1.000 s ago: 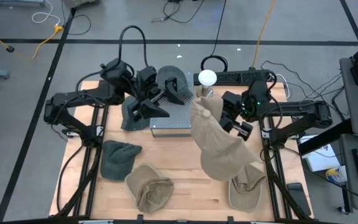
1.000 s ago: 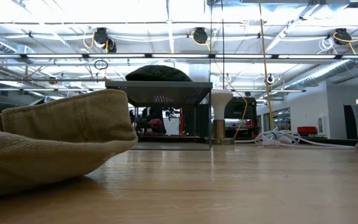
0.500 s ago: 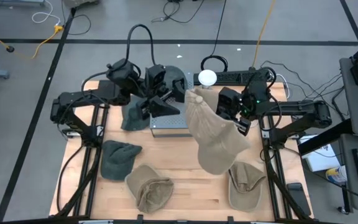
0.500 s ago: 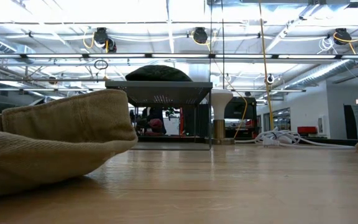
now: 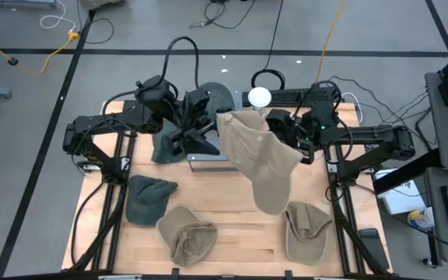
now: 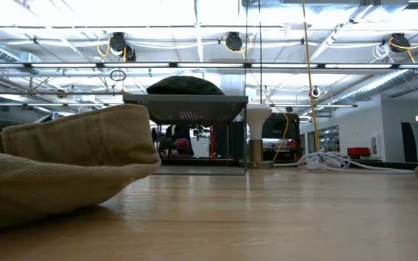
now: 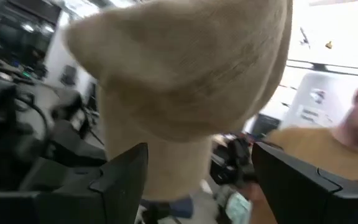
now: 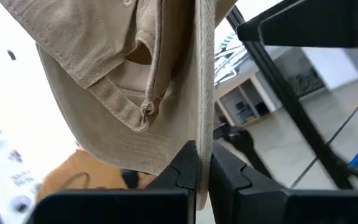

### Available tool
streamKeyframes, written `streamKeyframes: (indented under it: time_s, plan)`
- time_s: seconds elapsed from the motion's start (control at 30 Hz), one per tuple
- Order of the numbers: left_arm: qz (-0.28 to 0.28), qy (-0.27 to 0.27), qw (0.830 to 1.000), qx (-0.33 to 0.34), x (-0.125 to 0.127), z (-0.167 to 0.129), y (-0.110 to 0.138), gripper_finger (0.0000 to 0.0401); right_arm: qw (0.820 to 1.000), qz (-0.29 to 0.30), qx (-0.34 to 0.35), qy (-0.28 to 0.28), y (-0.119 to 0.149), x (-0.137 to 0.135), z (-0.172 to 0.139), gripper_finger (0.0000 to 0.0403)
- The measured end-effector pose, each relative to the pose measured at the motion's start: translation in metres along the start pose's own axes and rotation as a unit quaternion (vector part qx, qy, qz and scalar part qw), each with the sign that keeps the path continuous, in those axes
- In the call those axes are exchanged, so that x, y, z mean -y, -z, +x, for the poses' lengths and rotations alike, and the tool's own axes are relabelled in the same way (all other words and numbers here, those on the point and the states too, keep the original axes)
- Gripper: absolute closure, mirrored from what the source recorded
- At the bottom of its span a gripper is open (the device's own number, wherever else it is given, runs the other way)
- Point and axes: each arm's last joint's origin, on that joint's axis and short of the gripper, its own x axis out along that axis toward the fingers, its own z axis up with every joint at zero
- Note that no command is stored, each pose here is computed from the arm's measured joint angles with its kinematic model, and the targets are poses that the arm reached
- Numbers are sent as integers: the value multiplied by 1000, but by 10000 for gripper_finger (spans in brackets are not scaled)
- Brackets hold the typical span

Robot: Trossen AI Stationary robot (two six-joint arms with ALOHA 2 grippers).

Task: Pick & Place hat
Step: Put the middle brown cap on the shelf

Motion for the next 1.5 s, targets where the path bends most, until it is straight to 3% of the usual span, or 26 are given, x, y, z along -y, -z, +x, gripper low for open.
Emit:
streamKeyframes:
  time_s: [0.17, 0.3, 0.47, 0.9, 1.27, 1.4, 1.5]
  plan:
    - [52, -3, 999, 5, 4, -7, -7, 107, 999, 52, 4, -12, 4, -4, 5, 395]
    - [152, -13, 988, 17, 8, -10, -12, 107, 996, 47, 45, -55, 4, -18, 12, 395]
    - [202, -41, 978, 25, 9, -11, -13, 107, 990, 67, 93, -85, 2, -28, 14, 395]
    - [196, -74, 978, 22, 3, -8, -8, 107, 987, 90, 90, -100, 1, -31, 13, 395]
    - [128, -115, 984, 36, 9, 3, 0, 107, 988, -61, 131, -55, -7, -24, 5, 394]
    - [196, -143, 970, 30, 14, 9, 5, 107, 978, -110, 177, -23, -13, -21, 1, 394]
    - [261, -181, 948, 29, 22, 9, 3, 107, 970, -122, 210, -2, -16, -21, -1, 394]
